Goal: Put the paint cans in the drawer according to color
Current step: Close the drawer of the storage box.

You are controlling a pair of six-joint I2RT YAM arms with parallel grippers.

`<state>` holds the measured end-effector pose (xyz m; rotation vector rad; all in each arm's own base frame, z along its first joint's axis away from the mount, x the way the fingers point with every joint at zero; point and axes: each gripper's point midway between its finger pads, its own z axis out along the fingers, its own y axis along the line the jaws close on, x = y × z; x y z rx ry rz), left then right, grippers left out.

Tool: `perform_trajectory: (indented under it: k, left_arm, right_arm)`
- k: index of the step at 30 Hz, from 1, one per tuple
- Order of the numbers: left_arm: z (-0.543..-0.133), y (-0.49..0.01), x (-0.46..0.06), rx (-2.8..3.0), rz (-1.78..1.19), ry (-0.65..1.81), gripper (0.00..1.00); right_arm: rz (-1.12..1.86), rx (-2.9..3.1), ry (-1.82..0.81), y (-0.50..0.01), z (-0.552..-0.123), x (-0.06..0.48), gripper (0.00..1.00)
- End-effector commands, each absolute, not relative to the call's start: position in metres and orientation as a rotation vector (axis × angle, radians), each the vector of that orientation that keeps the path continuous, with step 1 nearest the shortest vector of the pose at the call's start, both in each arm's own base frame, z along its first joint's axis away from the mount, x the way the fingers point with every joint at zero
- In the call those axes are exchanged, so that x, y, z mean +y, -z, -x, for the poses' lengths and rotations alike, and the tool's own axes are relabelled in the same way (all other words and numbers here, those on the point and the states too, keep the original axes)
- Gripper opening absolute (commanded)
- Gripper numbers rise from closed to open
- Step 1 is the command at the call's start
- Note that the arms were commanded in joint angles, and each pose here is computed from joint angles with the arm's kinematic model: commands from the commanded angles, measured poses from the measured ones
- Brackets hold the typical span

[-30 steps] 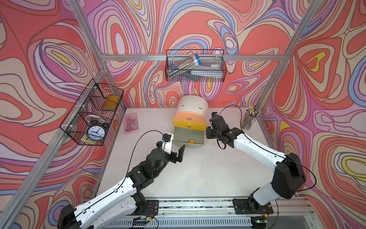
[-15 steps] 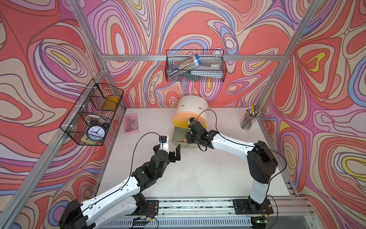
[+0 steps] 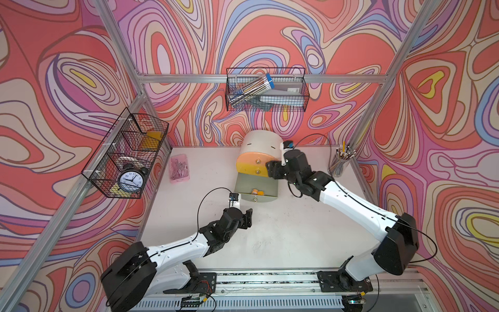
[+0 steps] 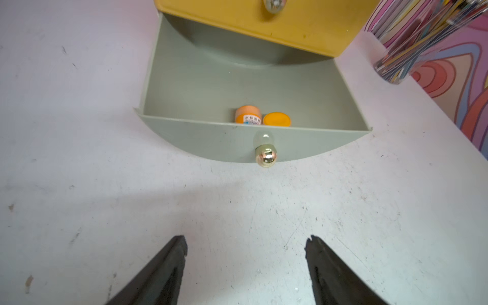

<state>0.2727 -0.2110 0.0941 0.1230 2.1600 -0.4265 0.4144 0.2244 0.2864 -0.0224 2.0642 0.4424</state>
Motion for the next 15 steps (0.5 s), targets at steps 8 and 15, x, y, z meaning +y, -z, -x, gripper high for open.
perform_trajectory:
  k: [8,15]
  left_arm:
    - [-0.335,-0.107,-0.256,2.021,-0.185,0.355,0.79]
    - [-0.361,-0.090,-0.267,2.044,-0.196,0.332,0.79]
  right_arm:
    - [0.004,2.030,-0.437,-0.285,-0.501,0.194,0.73]
    - [0.087,2.058,-0.395,-0.275,-0.548,0.224,0.74]
